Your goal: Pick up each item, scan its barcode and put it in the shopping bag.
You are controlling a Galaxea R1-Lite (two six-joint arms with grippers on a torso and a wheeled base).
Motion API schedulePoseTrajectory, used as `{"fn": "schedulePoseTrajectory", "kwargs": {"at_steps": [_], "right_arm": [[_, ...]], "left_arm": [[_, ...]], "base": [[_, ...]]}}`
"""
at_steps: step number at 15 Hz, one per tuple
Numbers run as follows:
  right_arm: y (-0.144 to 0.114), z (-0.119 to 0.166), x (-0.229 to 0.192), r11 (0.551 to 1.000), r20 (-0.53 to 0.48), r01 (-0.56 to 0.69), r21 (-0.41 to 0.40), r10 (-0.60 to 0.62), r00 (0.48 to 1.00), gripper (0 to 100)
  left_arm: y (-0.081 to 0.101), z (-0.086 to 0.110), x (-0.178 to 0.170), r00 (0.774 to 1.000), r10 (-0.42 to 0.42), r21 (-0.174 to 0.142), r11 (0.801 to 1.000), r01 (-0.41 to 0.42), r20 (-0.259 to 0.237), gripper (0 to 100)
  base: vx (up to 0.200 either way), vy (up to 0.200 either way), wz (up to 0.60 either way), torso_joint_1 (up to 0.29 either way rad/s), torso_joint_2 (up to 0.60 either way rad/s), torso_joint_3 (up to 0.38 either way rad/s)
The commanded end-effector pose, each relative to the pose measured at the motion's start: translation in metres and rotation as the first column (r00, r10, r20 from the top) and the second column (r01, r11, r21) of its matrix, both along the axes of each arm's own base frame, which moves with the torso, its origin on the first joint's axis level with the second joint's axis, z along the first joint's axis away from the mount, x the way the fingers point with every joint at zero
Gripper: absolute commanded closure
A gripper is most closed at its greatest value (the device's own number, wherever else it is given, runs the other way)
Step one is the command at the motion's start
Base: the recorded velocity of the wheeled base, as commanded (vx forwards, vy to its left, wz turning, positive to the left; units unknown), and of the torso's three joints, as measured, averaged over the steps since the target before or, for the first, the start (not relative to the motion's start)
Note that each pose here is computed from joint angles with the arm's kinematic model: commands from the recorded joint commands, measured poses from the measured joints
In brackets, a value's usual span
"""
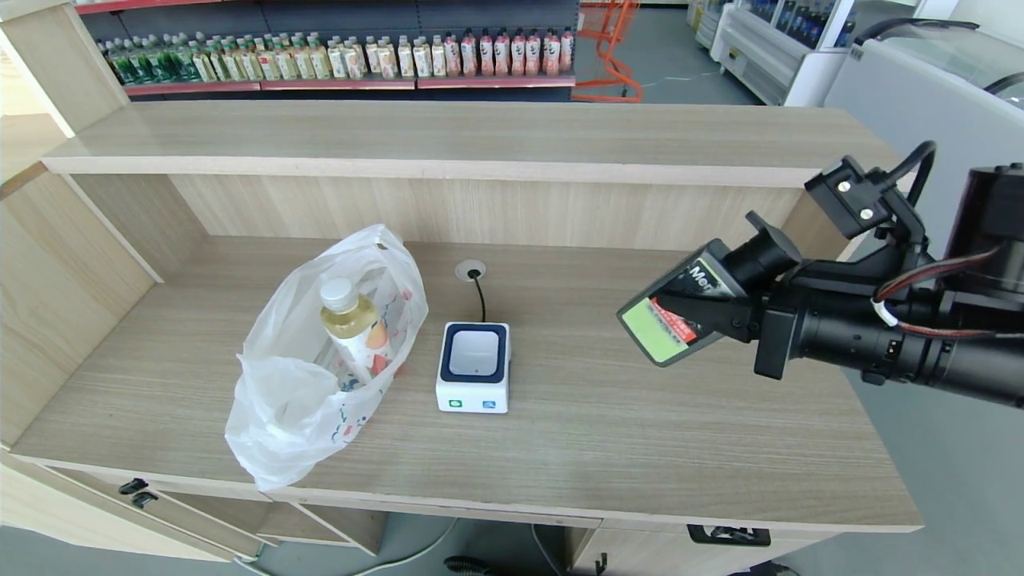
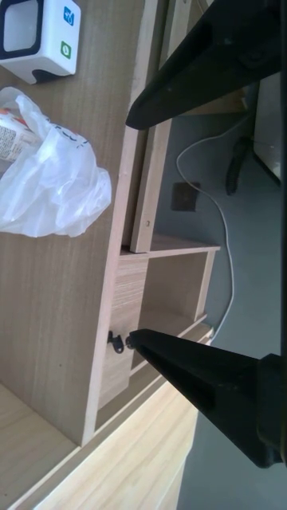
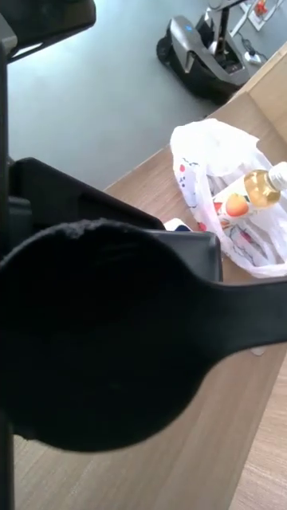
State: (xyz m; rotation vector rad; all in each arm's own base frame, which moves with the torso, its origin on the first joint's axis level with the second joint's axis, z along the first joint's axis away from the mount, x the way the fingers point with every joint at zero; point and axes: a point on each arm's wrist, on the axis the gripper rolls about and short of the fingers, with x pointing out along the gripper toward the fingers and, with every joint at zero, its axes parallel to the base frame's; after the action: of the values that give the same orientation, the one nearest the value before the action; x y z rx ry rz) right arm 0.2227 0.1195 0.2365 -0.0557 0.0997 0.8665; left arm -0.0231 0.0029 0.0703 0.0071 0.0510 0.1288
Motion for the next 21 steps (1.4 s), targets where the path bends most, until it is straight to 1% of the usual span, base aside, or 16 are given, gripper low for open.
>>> {"fn": "schedulePoseTrajectory", "kwargs": {"at_steps": [1, 2, 7, 10, 15, 16, 17, 20, 21], "right_arm": [[-0.004, 0.006, -0.009, 1.0, 0.023, 0.0, 0.011, -0.001, 1.0, 100], [-0.004, 0.005, -0.009, 1.0, 0.022, -0.001, 0.01, 0.001, 1.0, 100], [-0.001, 0.004, -0.008, 1.0, 0.017, -0.009, 0.009, 0.008, 1.0, 100], [0.005, 0.005, -0.013, 0.999, 0.012, -0.034, 0.016, 0.034, 0.999, 100], [0.005, 0.004, -0.011, 1.0, 0.005, -0.006, 0.013, 0.006, 1.0, 100], [0.005, 0.004, -0.011, 1.0, 0.005, -0.006, 0.013, 0.006, 1.0, 100], [0.006, 0.0, -0.007, 1.0, -0.027, 0.005, 0.022, -0.004, 1.0, 100], [0.004, -0.003, 0.008, 0.999, -0.042, 0.041, 0.015, -0.04, 0.998, 100], [0.005, -0.003, 0.013, 0.999, -0.043, 0.044, 0.014, -0.043, 0.998, 100]], "left_arm": [[0.0, 0.0, 0.0, 1.0, 0.0, -0.001, 1.0, 0.0, 0.0, 0], [0.0, 0.0, 0.0, 1.0, 0.0, -0.001, 1.0, 0.0, 0.0, 0], [0.0, 0.0, 0.0, 1.0, 0.001, -0.011, 1.0, 0.0, 0.003, 0], [0.0, 0.0, 0.0, 1.0, 0.0, -0.01, 1.0, 0.0, 0.003, 0], [0.0, 0.0, 0.0, 1.0, 0.0, -0.008, 1.0, 0.0, 0.003, 0], [0.0, 0.0, 0.0, 1.0, 0.0, -0.008, 1.0, 0.0, 0.003, 0], [0.0, 0.0, 0.0, 1.0, 0.0, -0.005, 1.0, 0.0, 0.001, 0], [0.0, 0.0, 0.0, 1.0, 0.0, -0.004, 1.0, 0.0, 0.001, 0], [0.0, 0.0, 0.0, 1.0, 0.002, -0.004, 1.0, -0.002, 0.001, 0]], "base": [[0.0, 0.0, 0.0, 0.0, 0.0, 0.0], [0.0, 0.0, 0.0, 0.0, 0.0, 0.0], [0.0, 0.2, 0.0, 0.005, 0.0, 0.003], [0.0, 0.2, 0.0, 0.002, 0.0, 0.009], [0.0, 0.2, 0.0, 0.002, 0.0, 0.006], [0.0, 0.0, 0.0, 0.0, 0.0, 0.0], [0.0, 0.0, 0.0, 0.0, 0.0, 0.0], [0.0, 0.0, 0.0, 0.0, 0.0, 0.0], [0.2, 0.0, 0.0, -0.002, 0.0, 0.002]]}}
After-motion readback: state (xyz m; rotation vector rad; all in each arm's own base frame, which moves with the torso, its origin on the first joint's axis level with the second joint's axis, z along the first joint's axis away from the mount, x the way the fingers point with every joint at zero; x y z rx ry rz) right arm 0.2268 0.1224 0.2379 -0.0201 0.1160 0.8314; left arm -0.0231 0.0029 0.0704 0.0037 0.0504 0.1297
